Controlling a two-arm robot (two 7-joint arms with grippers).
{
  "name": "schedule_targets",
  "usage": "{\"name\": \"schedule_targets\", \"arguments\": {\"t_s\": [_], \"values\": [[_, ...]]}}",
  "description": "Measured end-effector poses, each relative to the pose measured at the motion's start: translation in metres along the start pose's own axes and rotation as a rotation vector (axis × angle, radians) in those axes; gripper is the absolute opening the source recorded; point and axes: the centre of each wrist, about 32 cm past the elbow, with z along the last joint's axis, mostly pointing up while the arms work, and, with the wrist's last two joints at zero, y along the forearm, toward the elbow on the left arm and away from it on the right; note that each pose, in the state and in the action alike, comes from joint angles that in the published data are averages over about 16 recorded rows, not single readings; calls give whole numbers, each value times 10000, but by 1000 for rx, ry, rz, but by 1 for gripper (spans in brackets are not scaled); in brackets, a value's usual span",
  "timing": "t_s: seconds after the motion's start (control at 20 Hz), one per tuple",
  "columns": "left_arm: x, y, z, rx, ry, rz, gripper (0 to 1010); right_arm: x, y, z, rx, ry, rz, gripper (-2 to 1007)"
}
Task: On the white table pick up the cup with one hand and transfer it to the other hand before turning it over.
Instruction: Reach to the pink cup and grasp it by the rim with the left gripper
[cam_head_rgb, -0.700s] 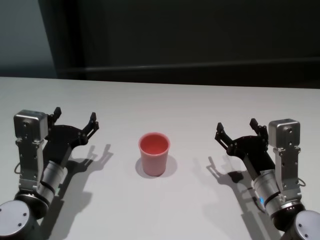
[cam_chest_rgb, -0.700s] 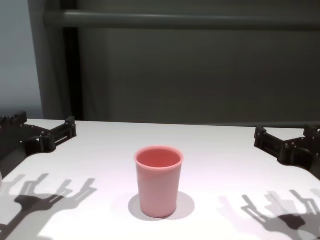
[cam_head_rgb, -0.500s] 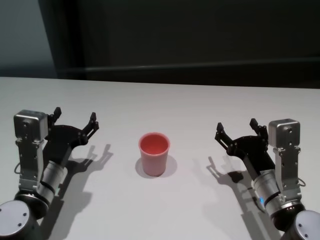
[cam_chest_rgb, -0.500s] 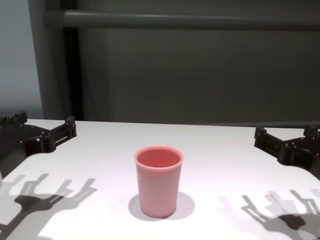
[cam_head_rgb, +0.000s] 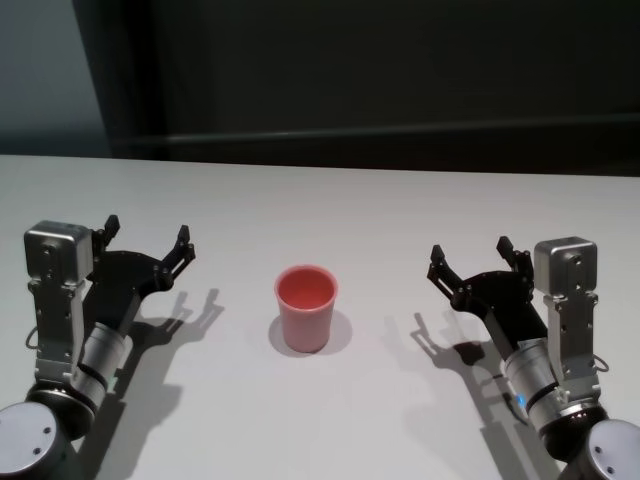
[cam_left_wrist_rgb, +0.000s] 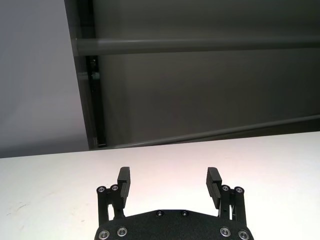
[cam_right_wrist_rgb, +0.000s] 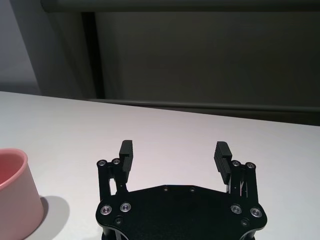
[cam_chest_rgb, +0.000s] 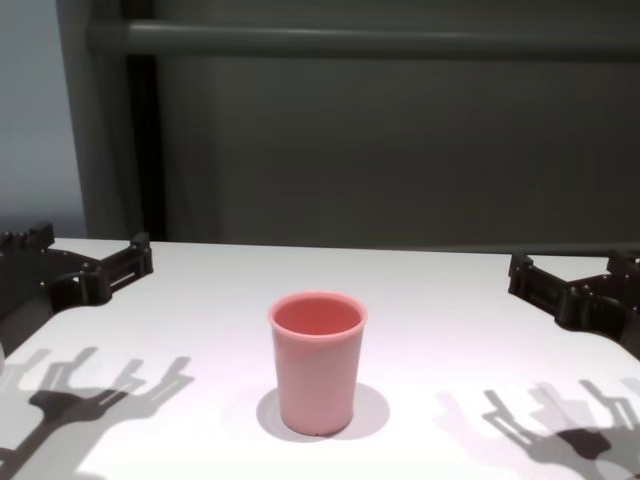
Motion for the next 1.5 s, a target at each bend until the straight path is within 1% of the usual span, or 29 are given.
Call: {"name": "schedule_targets", "arguments": {"t_s": [1.5], "values": [[0,0,0,0,0,0,1003,0,0,0,0,0,0,1000]]}}
